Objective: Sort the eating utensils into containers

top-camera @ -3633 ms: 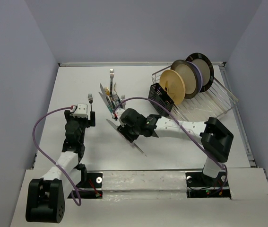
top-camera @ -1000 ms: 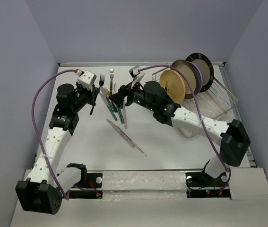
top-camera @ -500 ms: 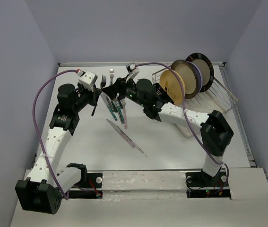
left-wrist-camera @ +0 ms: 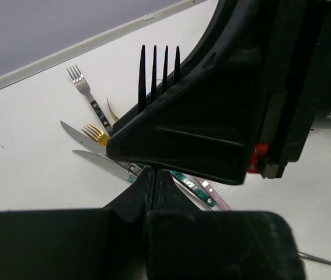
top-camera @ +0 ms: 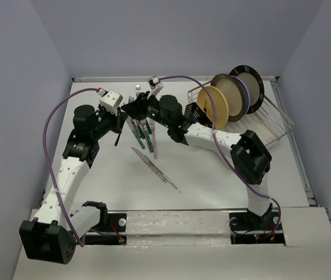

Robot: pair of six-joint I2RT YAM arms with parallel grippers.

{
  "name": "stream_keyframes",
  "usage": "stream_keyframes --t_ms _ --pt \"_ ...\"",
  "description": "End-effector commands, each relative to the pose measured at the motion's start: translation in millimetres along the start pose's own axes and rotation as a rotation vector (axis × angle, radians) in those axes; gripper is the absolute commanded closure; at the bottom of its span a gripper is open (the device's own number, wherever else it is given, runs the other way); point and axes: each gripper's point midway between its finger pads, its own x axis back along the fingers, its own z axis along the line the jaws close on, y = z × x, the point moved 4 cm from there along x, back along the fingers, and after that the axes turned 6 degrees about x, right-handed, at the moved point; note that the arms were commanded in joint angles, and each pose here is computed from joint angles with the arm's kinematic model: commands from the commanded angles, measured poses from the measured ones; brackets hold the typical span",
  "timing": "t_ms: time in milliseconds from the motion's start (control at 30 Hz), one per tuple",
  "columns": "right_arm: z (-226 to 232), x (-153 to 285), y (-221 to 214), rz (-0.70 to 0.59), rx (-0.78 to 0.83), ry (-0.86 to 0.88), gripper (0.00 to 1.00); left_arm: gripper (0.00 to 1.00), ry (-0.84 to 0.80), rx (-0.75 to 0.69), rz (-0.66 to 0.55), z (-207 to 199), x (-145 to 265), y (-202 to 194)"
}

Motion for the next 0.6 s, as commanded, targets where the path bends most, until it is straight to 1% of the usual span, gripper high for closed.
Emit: stream_keyframes --t_ms 0,33,67,133,167,200,233,267,300,333,367,400,467,500,567 --pt "17 -10 25 -0.077 -0.001 0.076 0.81 1.00 -0.040 -0.023 -0.045 -8 2 10" --pt "16 -9 24 -0.079 0.004 0.067 0.87 1.00 -0.040 -0.022 -0.045 -8 3 10" --pt "16 -7 28 -0.090 0.010 0.060 1.00 1.00 -0.039 -0.027 -0.047 -8 3 10" --pt "11 -3 32 -0.096 0.062 0.047 1.00 1.00 -0.025 -0.029 -0.042 -6 3 9" --pt "13 2 40 -0.101 0.122 0.046 1.00 0.63 -0.009 -0.037 -0.034 -3 3 6" --pt "13 6 44 -0.099 0.151 0.033 1.00 0.31 0.000 -0.042 -0.032 -2 3 5" --pt "8 10 53 -0.103 0.188 0.008 1.00 0.06 0.013 -0.046 -0.029 0 3 4" --pt "-7 15 56 -0.073 0.253 -0.050 1.00 0.01 0.026 -0.049 -0.031 2 4 4" --pt "-6 23 72 -0.087 0.289 -0.072 1.00 0.01 0.057 -0.049 -0.024 6 5 0" --pt "-24 29 80 -0.067 0.354 -0.142 1.00 0.01 0.074 -0.050 -0.024 8 5 -1" --pt "-19 33 88 -0.083 0.356 -0.137 1.00 0.01 0.094 -0.049 -0.020 11 5 -3" --pt "-34 44 102 -0.086 0.426 -0.219 1.00 0.01 0.140 -0.047 -0.012 17 6 -6" --pt "-47 56 118 -0.090 0.498 -0.296 1.00 0.01 0.187 -0.051 0.000 25 6 -12" --pt "-61 67 132 -0.083 0.558 -0.369 1.00 0.01 0.231 -0.062 0.016 32 6 -19" --pt "-79 78 142 -0.049 0.636 -0.453 1.00 0.01 0.276 -0.069 0.033 39 6 -29"
